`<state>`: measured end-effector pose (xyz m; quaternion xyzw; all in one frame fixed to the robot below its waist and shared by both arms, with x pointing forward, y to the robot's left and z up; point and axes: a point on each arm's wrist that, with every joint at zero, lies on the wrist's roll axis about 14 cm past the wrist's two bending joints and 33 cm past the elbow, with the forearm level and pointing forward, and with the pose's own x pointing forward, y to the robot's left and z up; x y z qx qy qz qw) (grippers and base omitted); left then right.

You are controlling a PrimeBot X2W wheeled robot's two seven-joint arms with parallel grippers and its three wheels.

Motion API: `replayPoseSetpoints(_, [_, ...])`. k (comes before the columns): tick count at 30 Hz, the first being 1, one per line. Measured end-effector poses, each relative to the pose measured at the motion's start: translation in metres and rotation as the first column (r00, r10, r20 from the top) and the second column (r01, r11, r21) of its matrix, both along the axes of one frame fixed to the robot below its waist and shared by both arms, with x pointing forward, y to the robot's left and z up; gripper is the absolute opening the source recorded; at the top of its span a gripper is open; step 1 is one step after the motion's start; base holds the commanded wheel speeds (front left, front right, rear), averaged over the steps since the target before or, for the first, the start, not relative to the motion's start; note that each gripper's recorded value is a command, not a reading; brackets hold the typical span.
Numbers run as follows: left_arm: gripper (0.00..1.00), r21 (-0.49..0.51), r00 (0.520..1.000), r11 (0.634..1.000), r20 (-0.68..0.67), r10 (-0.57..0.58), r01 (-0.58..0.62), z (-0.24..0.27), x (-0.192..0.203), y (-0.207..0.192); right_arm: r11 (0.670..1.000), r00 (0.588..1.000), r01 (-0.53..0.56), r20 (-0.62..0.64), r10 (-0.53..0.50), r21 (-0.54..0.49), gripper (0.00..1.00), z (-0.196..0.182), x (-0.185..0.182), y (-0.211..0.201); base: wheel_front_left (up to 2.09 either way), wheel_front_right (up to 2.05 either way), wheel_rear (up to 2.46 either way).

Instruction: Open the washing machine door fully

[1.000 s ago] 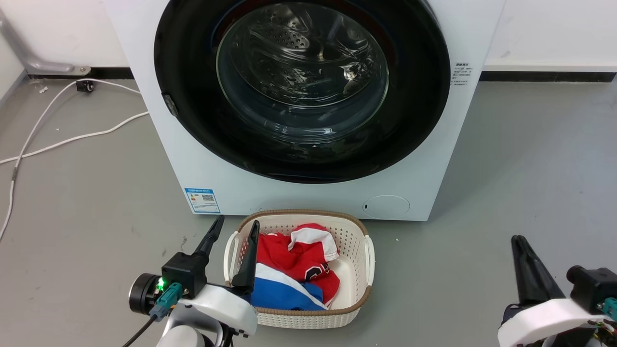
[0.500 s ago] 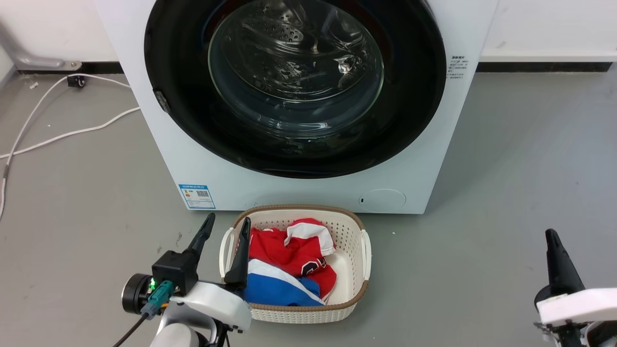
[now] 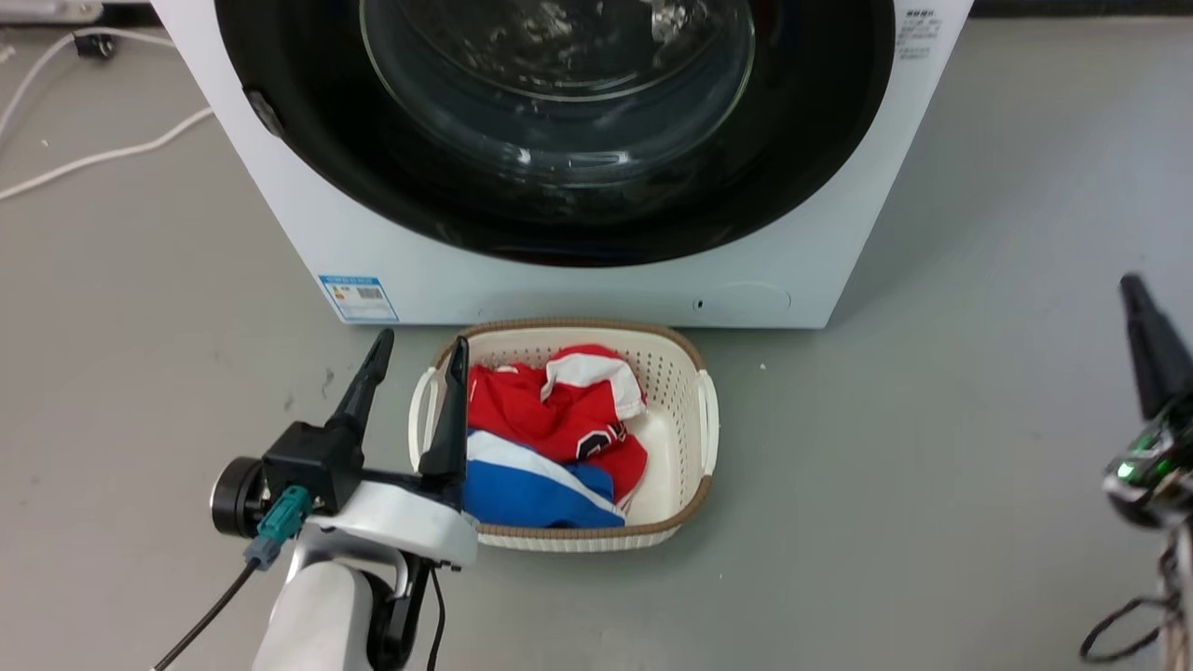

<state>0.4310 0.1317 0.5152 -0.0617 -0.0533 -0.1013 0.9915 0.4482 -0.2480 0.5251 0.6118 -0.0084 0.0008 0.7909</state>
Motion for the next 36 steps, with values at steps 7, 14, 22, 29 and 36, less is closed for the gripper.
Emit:
replayPoseSetpoints(7, [1.00,-0.002,1.000,1.000,-0.016,-0.012,0.012,-0.012,0.021,-0.007,0.994,0.994,-0.111,-0.002,0.111,0.018,0.00,0.009,0.052,-0.012,0.00,0.00,0.00])
replayPoseSetpoints(14, [1.00,-0.012,0.999,1.000,-0.024,-0.021,0.021,-0.022,0.039,-0.013,0.968,0.968,-0.247,-0.046,0.245,-0.037,0.00,0.015,0.108,-0.007,0.00,0.00,0.00])
replayPoseSetpoints(22, [1.00,-0.015,0.999,1.000,-0.034,-0.019,0.018,-0.036,0.059,-0.014,0.913,0.918,-0.391,-0.123,0.377,-0.117,0.00,0.015,0.169,0.017,0.00,0.00,0.00])
replayPoseSetpoints(29, [1.00,-0.008,0.999,1.000,-0.050,-0.010,0.010,-0.050,0.071,-0.012,0.846,0.863,-0.501,-0.168,0.476,-0.180,0.00,0.014,0.210,0.055,0.00,0.00,0.00])
replayPoseSetpoints(36, [1.00,-0.004,0.998,1.000,-0.059,-0.001,0.001,-0.059,0.078,-0.010,0.799,0.828,-0.559,-0.199,0.524,-0.221,0.00,0.006,0.231,0.084,0.00,0.00,0.00])
